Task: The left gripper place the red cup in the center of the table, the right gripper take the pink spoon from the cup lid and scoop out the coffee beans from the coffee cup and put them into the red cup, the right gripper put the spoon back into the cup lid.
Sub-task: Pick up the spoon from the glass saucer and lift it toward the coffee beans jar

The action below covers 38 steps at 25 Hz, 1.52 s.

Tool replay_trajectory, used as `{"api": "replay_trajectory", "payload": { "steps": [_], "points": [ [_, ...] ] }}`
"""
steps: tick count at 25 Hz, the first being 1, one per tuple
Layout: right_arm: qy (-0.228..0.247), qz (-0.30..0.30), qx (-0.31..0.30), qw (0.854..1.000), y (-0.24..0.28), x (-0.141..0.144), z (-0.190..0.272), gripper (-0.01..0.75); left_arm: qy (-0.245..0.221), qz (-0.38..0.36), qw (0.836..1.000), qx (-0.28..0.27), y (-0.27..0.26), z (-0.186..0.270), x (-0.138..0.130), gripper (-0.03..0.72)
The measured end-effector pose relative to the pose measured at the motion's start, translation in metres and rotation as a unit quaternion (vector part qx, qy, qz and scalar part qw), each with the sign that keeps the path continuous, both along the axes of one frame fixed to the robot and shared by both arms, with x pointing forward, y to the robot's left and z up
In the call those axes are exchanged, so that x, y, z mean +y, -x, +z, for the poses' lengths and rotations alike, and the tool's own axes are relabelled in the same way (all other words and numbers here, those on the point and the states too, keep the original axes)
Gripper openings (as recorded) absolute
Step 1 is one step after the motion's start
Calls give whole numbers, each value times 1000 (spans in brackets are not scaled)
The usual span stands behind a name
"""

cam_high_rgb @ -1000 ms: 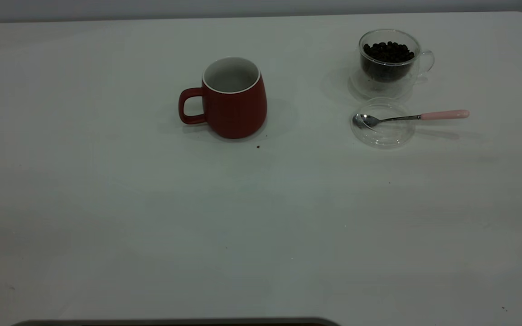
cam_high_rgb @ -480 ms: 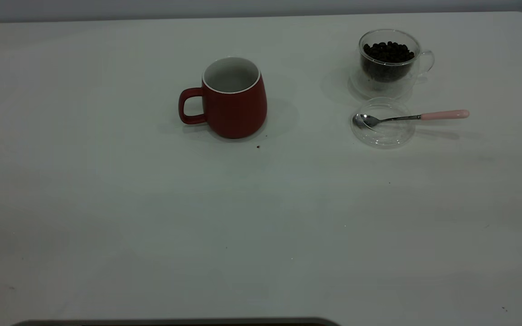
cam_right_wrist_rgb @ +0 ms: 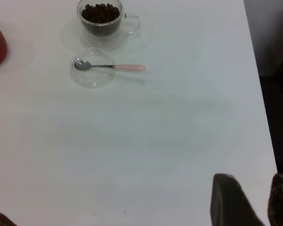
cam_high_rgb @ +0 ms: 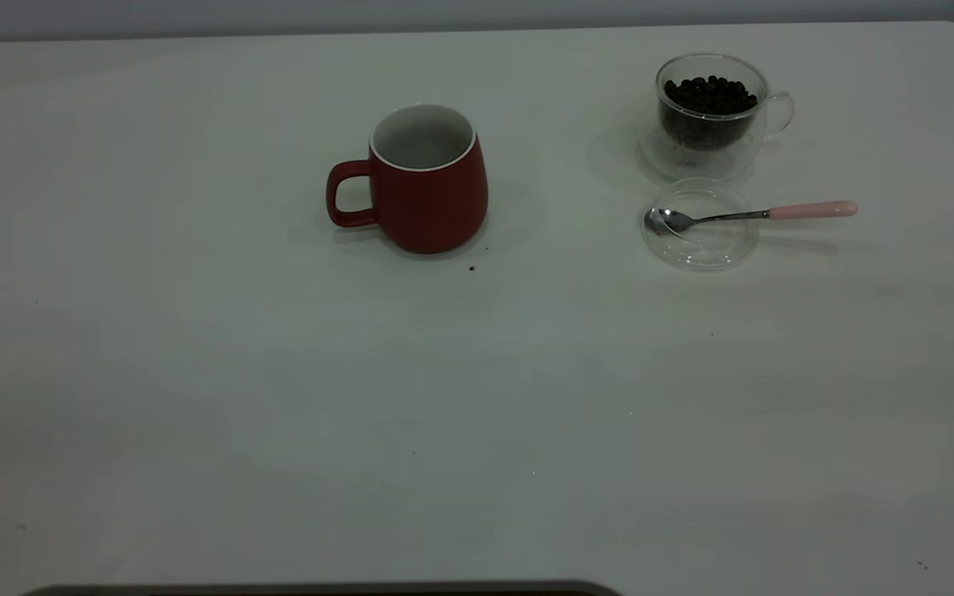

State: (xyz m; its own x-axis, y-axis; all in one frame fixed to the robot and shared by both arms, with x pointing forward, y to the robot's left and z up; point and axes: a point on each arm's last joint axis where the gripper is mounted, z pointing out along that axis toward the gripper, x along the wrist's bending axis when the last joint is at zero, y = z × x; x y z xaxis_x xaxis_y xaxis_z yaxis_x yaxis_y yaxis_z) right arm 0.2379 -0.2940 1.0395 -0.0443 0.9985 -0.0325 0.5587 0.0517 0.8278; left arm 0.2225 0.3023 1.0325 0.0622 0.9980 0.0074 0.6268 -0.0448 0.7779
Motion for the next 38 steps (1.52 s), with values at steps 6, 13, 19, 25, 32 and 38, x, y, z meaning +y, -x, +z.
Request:
{"api": "replay_trajectory", "payload": {
  "steps": [6,13,19,25,32,38],
  "points": [
    [-5,3,0,1000,0,1,0,239,0,0,1000,0,0,0,0,492],
    [-31,-3,-10,999,-1,3,2,288,0,0,1000,0,0,0,0,492],
    [-64,-26,-76,995,-20,1,22,616,0,0,1000,0,0,0,0,492],
    [-109,-17,-30,993,-77,5,48,696,0,0,1000,0,0,0,0,492],
    [-125,21,89,988,-172,10,57,683,-1,0,1000,0,0,0,0,492],
    [-161,55,172,970,-239,16,25,681,-1,0,1000,0,0,0,0,492]
  ]
}}
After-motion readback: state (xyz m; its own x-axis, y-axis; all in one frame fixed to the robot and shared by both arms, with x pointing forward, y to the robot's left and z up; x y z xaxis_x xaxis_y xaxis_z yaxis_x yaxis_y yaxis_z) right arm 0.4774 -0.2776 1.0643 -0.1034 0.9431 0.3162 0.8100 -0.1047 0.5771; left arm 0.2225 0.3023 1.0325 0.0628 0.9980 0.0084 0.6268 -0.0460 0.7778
